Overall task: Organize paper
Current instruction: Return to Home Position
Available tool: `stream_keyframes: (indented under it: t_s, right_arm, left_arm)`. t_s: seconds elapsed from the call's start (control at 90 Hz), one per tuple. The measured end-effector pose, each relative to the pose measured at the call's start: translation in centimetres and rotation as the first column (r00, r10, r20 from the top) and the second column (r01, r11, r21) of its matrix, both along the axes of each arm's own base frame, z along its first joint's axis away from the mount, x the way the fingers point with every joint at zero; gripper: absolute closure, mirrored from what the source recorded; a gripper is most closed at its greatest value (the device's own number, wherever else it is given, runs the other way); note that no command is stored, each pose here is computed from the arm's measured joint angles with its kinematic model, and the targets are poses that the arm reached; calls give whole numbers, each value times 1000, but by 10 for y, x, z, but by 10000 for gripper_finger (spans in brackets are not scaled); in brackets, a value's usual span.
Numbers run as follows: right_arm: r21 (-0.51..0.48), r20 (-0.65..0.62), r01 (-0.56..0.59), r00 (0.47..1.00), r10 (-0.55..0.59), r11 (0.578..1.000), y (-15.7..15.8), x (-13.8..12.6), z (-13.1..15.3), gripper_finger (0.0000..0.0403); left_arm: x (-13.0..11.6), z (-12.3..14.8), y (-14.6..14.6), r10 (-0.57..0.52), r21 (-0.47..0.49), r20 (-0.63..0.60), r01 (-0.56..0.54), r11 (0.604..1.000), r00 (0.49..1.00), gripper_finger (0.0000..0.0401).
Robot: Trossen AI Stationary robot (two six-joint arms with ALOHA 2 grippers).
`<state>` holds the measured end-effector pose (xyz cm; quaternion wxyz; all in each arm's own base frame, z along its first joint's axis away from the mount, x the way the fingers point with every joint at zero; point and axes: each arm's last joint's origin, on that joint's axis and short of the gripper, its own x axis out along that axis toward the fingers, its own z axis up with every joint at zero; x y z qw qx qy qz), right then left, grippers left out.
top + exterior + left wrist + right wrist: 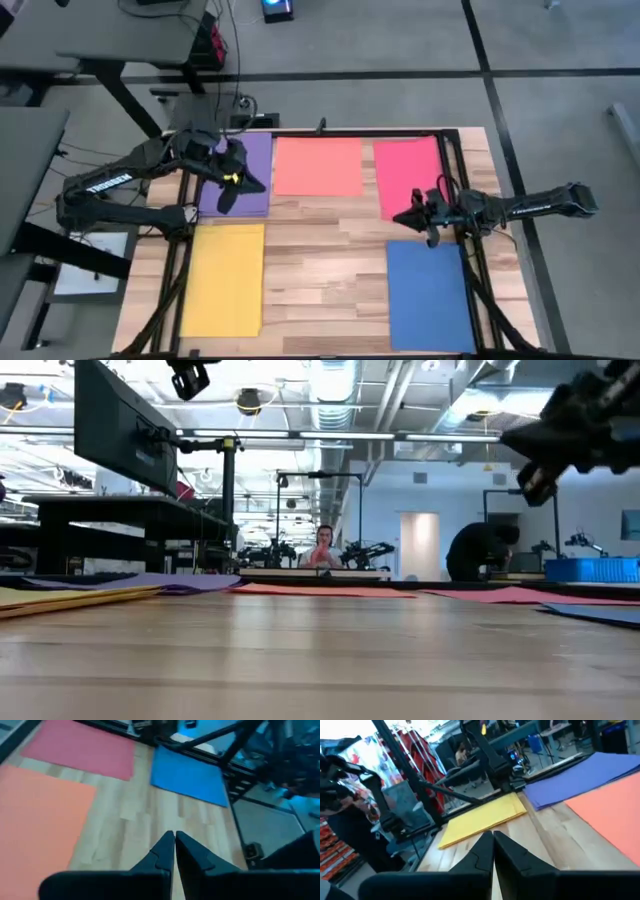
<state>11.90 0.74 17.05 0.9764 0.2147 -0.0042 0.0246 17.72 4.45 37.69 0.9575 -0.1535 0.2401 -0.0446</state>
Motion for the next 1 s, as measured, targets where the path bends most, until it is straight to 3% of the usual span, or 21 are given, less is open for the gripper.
stream_keyframes:
  t_s: [0.256, 0.422, 0.667, 0.833, 1.0]
  right_arm:
    - [-67, -170, 99, 979, -109, 993, -5, -11, -17, 401]
    - [-114, -156, 64, 984, -82, 991, -7, -12, -16, 401]
    - [-38, -206, 98, 973, -104, 994, -10, -10, -20, 401]
    - [-34, -208, 99, 973, -104, 995, -10, -10, -21, 401]
    - [-33, -206, 99, 973, -104, 995, -10, -10, -20, 401]
  left_arm:
    - [3, 1, -12, -37, -51, 2, 37, 998, 999, 400]
    - [4, 2, -17, -75, -36, 13, 75, 997, 997, 400]
    - [7, 2, -17, -104, 39, 61, 102, 994, 993, 400]
    - [15, -27, -15, -111, 61, 103, 105, 993, 988, 400]
    - [18, -86, -22, -116, 5, 138, 117, 993, 984, 400]
